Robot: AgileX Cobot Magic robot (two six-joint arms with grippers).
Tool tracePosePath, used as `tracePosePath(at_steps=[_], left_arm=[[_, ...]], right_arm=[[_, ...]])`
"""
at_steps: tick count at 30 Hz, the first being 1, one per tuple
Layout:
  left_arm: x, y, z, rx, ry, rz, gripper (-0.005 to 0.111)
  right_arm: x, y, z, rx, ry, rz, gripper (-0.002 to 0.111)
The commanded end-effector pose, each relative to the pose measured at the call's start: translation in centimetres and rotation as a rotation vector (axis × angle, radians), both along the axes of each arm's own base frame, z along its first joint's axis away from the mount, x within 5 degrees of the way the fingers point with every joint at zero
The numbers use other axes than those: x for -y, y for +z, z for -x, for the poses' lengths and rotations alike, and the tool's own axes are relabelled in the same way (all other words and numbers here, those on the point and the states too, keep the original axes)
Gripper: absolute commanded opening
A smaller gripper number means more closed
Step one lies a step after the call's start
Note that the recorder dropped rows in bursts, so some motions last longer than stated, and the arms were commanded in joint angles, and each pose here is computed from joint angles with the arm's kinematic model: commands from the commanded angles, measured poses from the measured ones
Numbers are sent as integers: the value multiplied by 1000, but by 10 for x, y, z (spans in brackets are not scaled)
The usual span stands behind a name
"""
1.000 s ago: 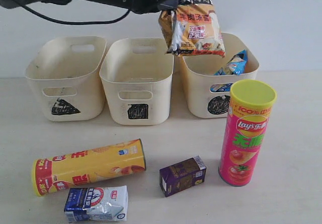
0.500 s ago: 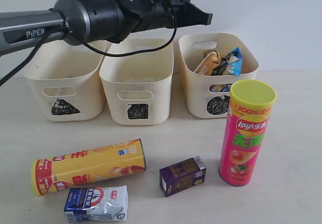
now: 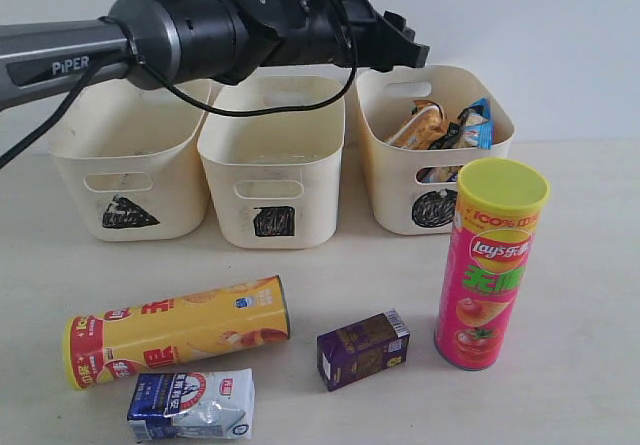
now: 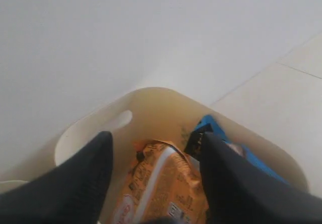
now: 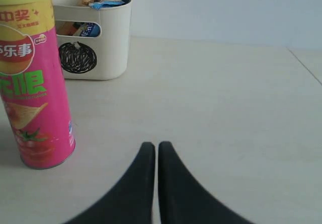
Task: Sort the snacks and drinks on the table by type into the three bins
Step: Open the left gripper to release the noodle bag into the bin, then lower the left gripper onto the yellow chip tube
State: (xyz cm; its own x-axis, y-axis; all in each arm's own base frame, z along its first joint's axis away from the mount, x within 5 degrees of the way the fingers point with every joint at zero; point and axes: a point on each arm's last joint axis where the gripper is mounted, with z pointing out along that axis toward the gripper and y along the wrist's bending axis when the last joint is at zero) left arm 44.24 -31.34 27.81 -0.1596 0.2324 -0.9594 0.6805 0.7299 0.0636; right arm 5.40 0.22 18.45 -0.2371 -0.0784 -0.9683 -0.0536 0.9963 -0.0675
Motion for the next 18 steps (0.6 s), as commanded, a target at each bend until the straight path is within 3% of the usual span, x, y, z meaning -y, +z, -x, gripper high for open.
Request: tracePosePath(at_steps=[1, 6, 13, 18], left_arm=[[1, 23, 17, -20, -108, -34, 42], [-7, 36, 31, -57, -192, -156, 5], [-28, 50, 47, -211, -124, -288, 4], [-51, 55, 61, -326, -39, -466, 4]], right_arm=[[0, 0, 0, 8, -3, 2, 0], [0, 0, 0, 8, -3, 2, 0], [0, 0, 0, 8, -3, 2, 0], [0, 0, 0, 8, -3, 2, 0]])
